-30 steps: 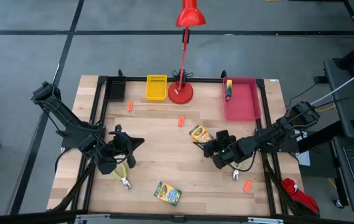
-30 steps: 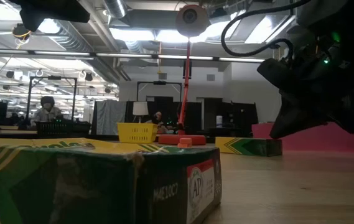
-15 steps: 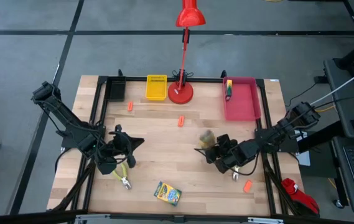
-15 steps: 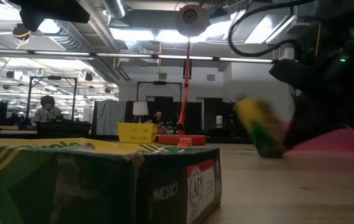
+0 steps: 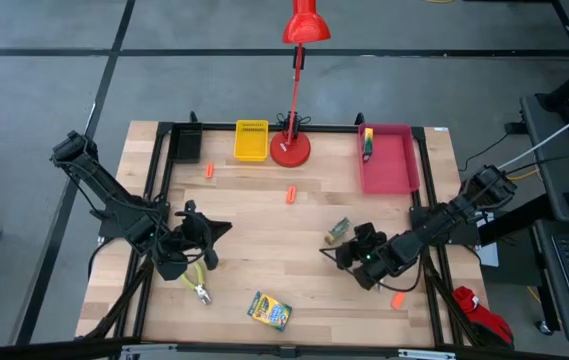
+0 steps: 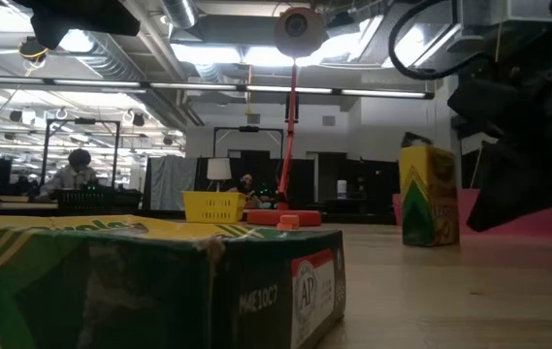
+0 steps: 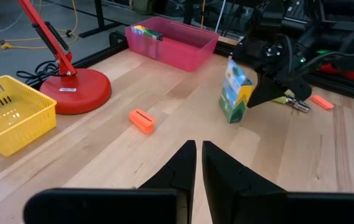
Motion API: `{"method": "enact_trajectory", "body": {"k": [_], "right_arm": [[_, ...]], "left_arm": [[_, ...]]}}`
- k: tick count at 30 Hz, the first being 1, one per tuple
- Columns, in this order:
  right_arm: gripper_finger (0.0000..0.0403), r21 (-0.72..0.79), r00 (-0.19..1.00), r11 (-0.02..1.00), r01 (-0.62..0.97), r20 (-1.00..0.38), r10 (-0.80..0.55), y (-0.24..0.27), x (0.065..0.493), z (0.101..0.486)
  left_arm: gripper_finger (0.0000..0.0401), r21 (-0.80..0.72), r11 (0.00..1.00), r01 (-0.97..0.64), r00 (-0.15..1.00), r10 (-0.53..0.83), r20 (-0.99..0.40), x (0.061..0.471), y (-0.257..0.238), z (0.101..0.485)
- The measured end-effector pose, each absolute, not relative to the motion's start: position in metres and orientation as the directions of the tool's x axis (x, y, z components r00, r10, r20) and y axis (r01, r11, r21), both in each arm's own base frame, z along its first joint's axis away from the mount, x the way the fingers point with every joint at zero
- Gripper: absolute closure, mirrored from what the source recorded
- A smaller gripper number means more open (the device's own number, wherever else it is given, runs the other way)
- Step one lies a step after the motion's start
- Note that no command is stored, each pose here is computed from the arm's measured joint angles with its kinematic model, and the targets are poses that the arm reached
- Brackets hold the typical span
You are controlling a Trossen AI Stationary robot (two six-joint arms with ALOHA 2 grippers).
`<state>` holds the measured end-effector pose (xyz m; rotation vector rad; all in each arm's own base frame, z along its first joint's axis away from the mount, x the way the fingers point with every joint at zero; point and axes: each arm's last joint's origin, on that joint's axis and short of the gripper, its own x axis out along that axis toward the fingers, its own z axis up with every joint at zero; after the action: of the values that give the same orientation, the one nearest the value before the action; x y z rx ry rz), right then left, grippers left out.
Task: Pick & Place School Supplies
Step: Put the yellow crayon box into the red bin
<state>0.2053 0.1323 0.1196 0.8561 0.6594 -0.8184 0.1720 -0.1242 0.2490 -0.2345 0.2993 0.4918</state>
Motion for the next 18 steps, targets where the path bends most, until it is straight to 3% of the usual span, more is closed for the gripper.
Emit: {"method": "enact_trajectory", "body": {"k": [9,18], "right_arm": [[0.0403,0.479,0.593,0.357,0.802,-0.713,-0.375,0.149,0.193,0.123],[0.0403,0.397,0.538,0.381,0.835,-0.732,-0.418,0.179,0.182,0.165]], "left_arm": [[0.0379,-0.167,0.853,-0.495,0.843,0.424,-0.332,0.173,-0.125,0.250],[0.0379,-0.138,0.904,-0.404,0.876,0.339,-0.342,0.179,-0.129,0.255]]}}
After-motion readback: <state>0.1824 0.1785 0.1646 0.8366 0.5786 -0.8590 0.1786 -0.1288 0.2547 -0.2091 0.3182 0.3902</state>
